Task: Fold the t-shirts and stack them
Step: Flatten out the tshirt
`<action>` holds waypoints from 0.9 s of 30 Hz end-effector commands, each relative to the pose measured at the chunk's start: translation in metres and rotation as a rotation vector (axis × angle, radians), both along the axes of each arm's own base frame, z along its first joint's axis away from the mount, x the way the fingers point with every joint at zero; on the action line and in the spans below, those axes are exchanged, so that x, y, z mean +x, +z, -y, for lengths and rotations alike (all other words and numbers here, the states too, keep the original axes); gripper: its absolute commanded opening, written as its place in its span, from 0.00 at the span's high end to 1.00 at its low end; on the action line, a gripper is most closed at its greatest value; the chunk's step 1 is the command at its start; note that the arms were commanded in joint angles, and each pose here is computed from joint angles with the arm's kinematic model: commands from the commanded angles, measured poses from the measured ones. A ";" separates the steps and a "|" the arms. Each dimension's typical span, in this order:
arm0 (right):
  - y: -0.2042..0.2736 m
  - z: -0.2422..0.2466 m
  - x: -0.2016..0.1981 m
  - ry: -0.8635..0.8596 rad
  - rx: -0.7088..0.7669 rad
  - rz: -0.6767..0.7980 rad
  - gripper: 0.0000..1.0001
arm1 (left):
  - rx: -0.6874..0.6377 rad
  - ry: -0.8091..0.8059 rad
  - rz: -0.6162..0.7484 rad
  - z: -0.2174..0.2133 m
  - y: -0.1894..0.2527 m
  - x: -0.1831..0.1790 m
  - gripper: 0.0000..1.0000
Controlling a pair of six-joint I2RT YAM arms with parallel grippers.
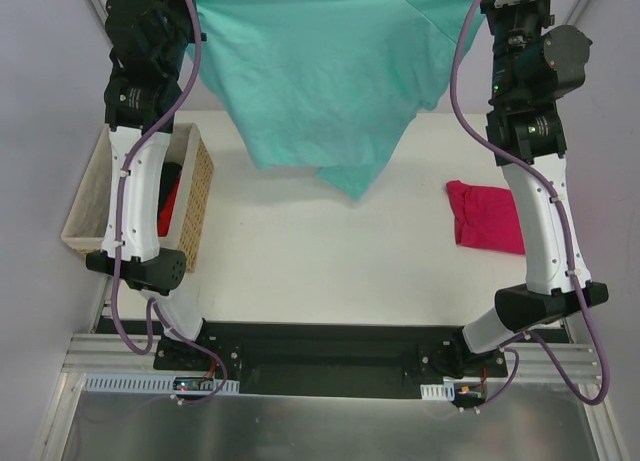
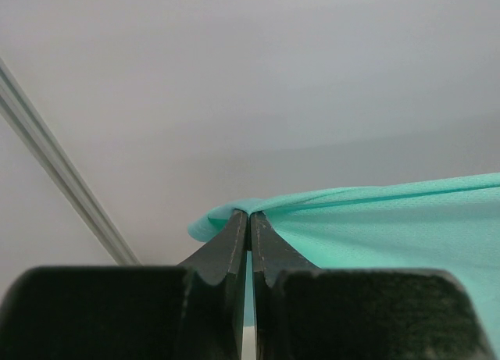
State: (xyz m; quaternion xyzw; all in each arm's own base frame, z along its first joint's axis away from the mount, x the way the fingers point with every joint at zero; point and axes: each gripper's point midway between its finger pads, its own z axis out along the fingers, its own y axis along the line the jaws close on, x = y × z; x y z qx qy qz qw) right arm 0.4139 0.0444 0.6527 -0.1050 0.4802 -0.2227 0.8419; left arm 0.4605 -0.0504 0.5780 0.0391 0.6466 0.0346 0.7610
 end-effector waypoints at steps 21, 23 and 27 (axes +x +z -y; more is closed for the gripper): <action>-0.065 0.037 0.098 -0.125 0.148 -0.082 0.99 | 0.001 0.083 -0.143 0.009 -0.084 0.089 1.00; -0.069 0.039 0.105 -0.118 0.160 -0.087 0.99 | -0.005 0.084 -0.144 0.010 -0.089 0.097 1.00; -0.076 0.047 0.111 -0.134 0.163 -0.098 0.99 | -0.036 0.083 -0.145 0.013 -0.096 0.106 1.00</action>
